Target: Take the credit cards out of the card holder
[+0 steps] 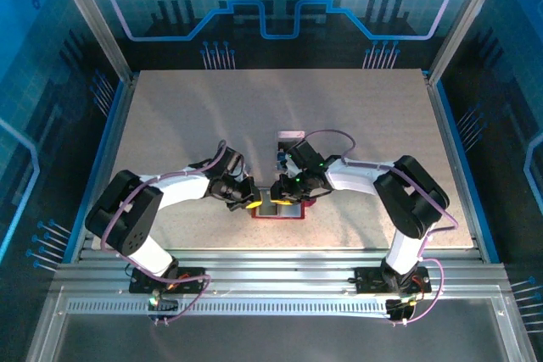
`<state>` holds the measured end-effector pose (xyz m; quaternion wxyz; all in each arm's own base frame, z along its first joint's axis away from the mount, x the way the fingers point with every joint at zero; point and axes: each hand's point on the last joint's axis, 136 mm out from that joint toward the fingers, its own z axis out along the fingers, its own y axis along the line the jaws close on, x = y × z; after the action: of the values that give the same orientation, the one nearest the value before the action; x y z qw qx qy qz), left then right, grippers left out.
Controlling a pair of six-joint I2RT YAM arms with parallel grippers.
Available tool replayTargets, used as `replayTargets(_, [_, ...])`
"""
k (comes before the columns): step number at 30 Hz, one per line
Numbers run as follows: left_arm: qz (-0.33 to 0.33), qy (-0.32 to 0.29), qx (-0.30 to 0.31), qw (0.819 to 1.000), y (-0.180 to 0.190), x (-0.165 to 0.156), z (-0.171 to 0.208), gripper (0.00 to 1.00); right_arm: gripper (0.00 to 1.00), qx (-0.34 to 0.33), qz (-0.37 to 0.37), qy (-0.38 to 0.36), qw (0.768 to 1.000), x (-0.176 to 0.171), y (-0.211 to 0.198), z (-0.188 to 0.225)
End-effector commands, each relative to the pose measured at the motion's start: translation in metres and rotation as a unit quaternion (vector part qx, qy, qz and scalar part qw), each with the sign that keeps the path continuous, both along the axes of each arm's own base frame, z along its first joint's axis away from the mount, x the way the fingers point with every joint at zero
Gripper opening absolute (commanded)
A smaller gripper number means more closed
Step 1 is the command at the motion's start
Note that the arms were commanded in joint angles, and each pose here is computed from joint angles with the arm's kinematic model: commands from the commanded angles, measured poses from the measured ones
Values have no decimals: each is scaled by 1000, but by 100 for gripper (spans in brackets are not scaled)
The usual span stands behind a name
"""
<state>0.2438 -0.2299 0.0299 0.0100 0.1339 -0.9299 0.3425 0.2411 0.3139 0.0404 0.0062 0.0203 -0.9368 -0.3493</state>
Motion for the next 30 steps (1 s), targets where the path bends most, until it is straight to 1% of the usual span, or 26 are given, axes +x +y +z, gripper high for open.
replayTargets(1, [-14, -6, -3, 1000, -1, 2, 1, 7, 26, 8, 7, 0, 1000, 1, 11, 2])
replayTargets(7, [-15, -1, 12, 1000, 4, -2, -4, 6, 26, 5, 9, 2, 1000, 2, 12, -1])
replayTargets(17, [-15, 2, 12, 1000, 4, -2, -6, 6, 26, 0, 11, 11, 1000, 1, 12, -9])
replayTargets(23, [-16, 4, 14, 1000, 4, -3, -7, 5, 26, -22, 13, 14, 1000, -3, 4, -15])
replayTargets(30, [-16, 7, 15, 1000, 4, -3, -9, 5, 26, -41, 16, 8, 999, -5, -3, -14])
